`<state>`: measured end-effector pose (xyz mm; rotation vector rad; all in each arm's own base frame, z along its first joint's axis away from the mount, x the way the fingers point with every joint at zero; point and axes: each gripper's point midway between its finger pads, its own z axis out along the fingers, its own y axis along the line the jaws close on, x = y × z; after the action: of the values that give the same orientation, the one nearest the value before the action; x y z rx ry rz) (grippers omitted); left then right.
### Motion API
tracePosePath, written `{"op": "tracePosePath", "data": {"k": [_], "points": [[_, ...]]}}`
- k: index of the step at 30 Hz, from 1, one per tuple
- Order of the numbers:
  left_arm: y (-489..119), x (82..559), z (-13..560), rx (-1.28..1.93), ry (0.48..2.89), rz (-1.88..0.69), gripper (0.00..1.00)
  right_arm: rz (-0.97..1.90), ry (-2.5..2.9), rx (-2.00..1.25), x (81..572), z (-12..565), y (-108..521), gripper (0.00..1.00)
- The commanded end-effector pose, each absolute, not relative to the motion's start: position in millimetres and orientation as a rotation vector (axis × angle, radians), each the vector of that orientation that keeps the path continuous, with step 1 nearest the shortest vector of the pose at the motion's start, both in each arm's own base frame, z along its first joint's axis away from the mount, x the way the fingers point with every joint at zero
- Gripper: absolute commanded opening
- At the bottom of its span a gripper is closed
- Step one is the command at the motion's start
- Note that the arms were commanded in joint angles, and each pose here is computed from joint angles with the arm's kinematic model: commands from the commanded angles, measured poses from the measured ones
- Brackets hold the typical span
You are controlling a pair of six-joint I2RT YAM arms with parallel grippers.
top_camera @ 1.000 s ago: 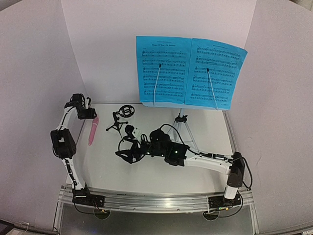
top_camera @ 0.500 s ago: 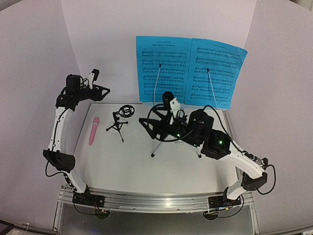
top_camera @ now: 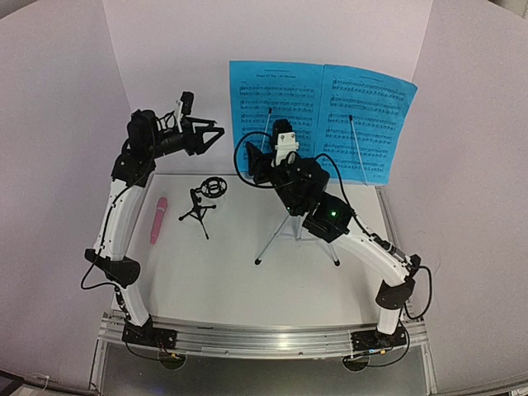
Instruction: Pack up the instrument practice props
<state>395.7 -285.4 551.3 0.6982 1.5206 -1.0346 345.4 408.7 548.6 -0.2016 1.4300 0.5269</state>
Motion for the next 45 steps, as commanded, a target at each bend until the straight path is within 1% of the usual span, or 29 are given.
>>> {"op": "tracePosePath", "data": {"k": [1,4,8,12,13,16,20,25,28,32,34,38,42,45], "points": [[-304.5,393.9,568.6,0.696,1.443,-1.127,0.68,0.57,1.318,-0.103,344.2,583.8,396.1,0.58],[-315.3,391.9,567.9,0.71,1.431,-1.144,0.62,0.564,1.316,-0.092,347.9,578.8,399.1,0.53],[-324.0,396.3,563.1,0.705,1.433,-1.141,0.58,0.562,1.297,-0.057,351.4,576.1,397.8,0.42],[-325.2,391.3,566.3,0.72,1.421,-1.149,0.57,0.53,1.294,-0.063,353.2,573.5,397.3,0.33],[-324.4,390.2,566.1,0.727,1.422,-1.139,0.57,0.524,1.293,-0.064,354.2,573.1,396.8,0.33],[-318.8,386.4,568.1,0.739,1.421,-1.1,0.59,0.518,1.291,-0.061,356.2,573.0,395.0,0.32],[-304.6,381.2,578.7,0.749,1.393,-1.018,0.61,0.512,1.292,-0.056,356.2,573.3,392.2,0.29],[-280.2,385.8,584.9,0.71,1.401,-0.965,0.63,0.521,1.295,-0.05,355.1,571.3,391.1,0.28],[-271.1,379.7,591.3,0.722,1.385,-0.976,0.64,0.529,1.296,-0.056,354.9,569.6,392.7,0.23],[-275.6,359.7,592.6,0.79,1.37,-1.033,0.71,0.538,1.295,-0.057,354.3,570.0,393.2,0.18],[-280.5,353.7,587.7,0.815,1.381,-1.058,0.74,0.538,1.296,-0.057,354.4,569.3,393.8,0.16],[-296.3,349.2,571.6,0.86,1.409,-1.08,0.77,0.535,1.298,-0.058,355.5,568.0,394.6,0.08],[-306.5,355.2,559.1,0.867,1.437,-1.107,0.77,0.534,1.299,-0.06,355.7,566.9,395.4,0.03],[-313.1,357.4,557.2,0.873,1.429,-1.106,0.72,0.532,1.298,-0.058,355.5,567.5,394.6,0.0]]}}
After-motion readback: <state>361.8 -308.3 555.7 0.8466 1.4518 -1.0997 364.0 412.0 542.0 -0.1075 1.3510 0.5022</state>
